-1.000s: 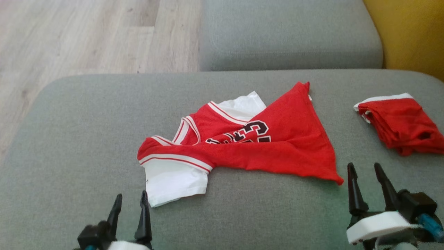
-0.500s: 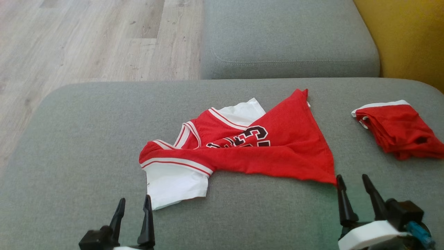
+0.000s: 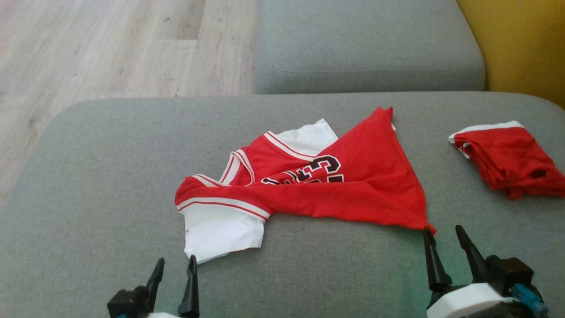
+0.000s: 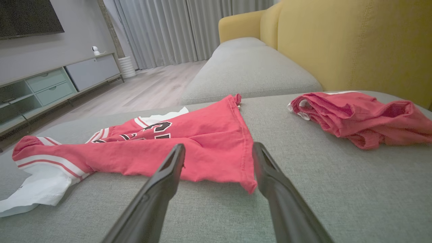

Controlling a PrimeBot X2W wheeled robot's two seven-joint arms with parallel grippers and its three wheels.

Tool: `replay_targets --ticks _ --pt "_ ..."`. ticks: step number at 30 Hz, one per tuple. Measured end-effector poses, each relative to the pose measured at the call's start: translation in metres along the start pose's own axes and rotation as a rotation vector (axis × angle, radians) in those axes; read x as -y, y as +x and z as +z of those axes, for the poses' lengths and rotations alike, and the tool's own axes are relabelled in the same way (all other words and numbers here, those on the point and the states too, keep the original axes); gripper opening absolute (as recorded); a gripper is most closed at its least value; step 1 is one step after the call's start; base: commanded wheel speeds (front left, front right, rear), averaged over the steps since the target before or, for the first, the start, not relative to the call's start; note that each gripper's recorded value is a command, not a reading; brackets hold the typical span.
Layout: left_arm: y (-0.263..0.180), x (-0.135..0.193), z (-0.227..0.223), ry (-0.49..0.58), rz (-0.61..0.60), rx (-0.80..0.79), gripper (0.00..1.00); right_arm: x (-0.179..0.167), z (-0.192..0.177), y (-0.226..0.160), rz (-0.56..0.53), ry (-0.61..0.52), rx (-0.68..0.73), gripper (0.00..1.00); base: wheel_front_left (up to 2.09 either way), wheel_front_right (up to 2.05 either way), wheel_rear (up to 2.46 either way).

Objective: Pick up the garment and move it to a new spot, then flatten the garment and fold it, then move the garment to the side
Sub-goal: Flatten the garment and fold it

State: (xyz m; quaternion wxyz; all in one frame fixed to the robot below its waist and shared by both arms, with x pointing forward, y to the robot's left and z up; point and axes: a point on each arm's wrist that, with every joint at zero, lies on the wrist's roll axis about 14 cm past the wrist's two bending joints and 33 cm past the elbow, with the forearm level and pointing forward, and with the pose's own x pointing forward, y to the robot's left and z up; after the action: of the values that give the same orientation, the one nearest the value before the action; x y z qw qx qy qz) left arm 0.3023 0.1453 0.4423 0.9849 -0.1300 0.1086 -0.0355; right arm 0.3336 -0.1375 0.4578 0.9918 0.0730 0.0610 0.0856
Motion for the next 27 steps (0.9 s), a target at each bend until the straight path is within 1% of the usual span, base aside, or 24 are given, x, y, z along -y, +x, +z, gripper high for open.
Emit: replay_targets --ticks 3,7,10,13,16,19,27 --pt "0.004 -0.004 -0.018 -0.012 0.012 -0.084 1.00 0.002 -0.004 0.000 -0.007 0.000 -0.013 1.00 0.00 0.00 0.00" --pt "0.016 -0.003 -0.036 -0.065 0.009 -0.175 1.00 0.003 -0.011 -0.001 -0.012 -0.002 -0.035 1.00 0.00 0.00 0.00" --pt "0.032 -0.005 -0.042 -0.046 0.003 -0.211 1.00 0.009 -0.016 -0.002 -0.030 -0.008 -0.058 1.00 0.00 0.00 0.00" --pt "0.038 -0.006 -0.046 -0.064 0.015 -0.233 1.00 0.012 -0.016 -0.001 -0.040 -0.010 -0.064 1.00 0.00 0.00 0.00" --pt "0.043 -0.012 -0.069 -0.083 0.045 -0.319 1.00 0.020 -0.022 -0.004 -0.066 -0.012 -0.087 1.00 0.00 0.00 0.00" --pt "0.045 -0.012 -0.075 -0.086 0.048 -0.338 1.00 0.023 -0.025 -0.005 -0.074 -0.012 -0.095 1.00 0.00 0.00 0.00" --pt "0.060 -0.005 -0.072 -0.093 0.026 -0.331 1.00 0.024 -0.022 0.004 -0.074 -0.018 -0.090 1.00 0.00 0.00 0.00"
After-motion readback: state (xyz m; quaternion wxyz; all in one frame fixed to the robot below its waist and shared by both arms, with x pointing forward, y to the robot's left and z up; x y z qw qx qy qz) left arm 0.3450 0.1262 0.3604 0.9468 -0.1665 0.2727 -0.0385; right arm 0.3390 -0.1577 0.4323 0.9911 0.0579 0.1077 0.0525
